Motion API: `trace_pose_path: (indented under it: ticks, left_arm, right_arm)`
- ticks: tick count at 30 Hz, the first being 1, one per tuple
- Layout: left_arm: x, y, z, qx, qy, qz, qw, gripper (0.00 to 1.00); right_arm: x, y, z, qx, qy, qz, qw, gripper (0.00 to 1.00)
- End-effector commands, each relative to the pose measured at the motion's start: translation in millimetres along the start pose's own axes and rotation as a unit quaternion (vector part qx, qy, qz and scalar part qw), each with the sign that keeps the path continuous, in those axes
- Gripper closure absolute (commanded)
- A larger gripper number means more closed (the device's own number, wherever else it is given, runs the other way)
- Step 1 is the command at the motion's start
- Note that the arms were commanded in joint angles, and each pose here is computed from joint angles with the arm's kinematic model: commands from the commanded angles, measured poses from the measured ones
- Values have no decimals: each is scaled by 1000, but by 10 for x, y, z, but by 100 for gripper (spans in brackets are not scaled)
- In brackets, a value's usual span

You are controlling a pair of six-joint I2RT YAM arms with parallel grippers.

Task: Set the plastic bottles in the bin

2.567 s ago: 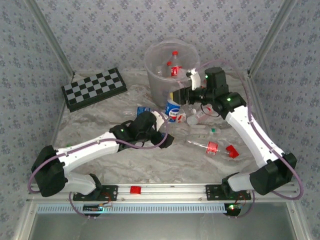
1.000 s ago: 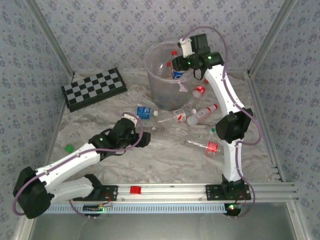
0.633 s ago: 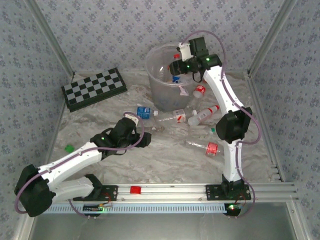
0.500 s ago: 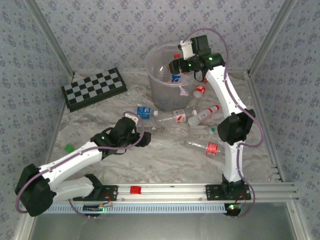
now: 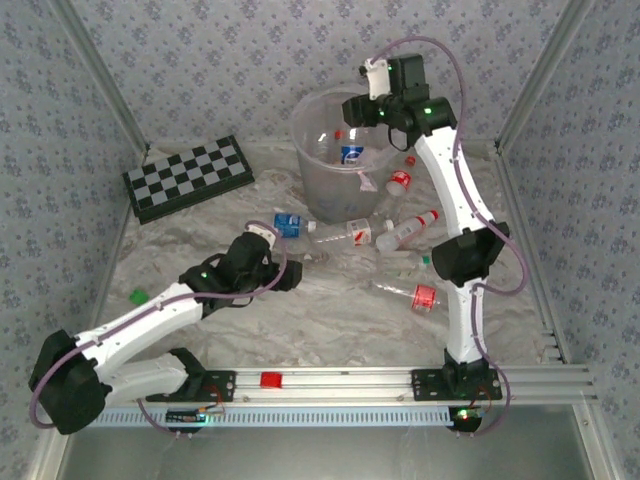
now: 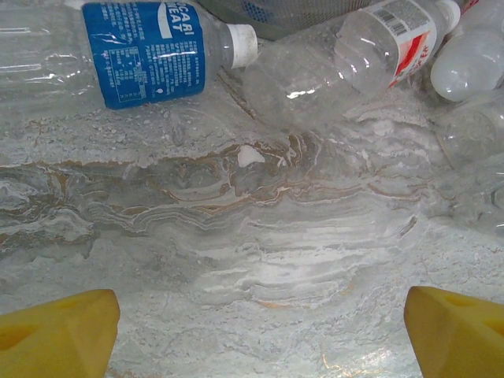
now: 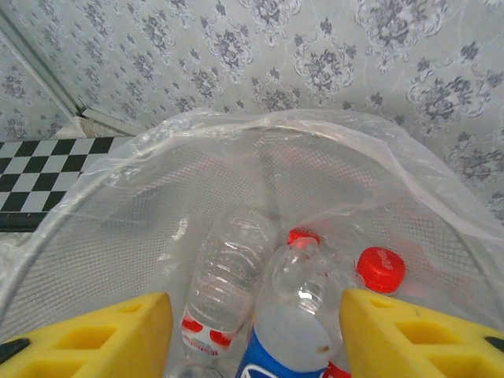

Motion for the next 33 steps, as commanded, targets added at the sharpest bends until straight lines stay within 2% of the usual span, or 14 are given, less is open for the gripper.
trace_pose_path:
  ticks: [1, 7, 10, 14, 19, 23, 27, 33]
  left_arm:
    - [-112, -75, 27, -6, -4, -15, 1000, 7]
    - [-114, -118, 61, -10, -9, -15, 1000, 8]
    - [-100, -128, 42, -13, -6, -13, 1000, 8]
    - [-90, -127, 48, -17, -8, -12, 1000, 8]
    - [-84, -166, 52, -17, -14, -15, 1000, 8]
    - [-51, -188, 44, -16, -18, -11, 1000, 8]
    - [15, -209, 1, -16, -13, -5, 1000, 8]
    - [177, -259, -115, -9, 4, 9, 1000, 8]
  right_arm:
    - [158, 21, -1, 16, -14, -3, 1000, 47]
    - [415, 112, -66, 15, 4, -1, 1000, 60]
    - [522, 221, -139, 23, 22, 14, 999, 61]
    - [683, 502, -79, 33, 5, 51, 998, 62]
    - [713, 645, 34, 25, 3, 58, 998, 63]
    - [541, 482, 91, 14, 7, 41, 999, 63]
    - [192, 166, 156, 7, 5, 3, 1000, 61]
    - [-551, -217, 251, -7, 7, -60, 998, 45]
Point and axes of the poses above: each hand's point on the last joint's axis, 136 mm out from that joint toward the fingers, its own x axis out along the fingers, its own z axis along the line the jaws close on, y = z × x, the point moved 3 cm from there along -x, back along the fingers, and after that the axes turned 3 degrees about -x, right-handed, at the moved point
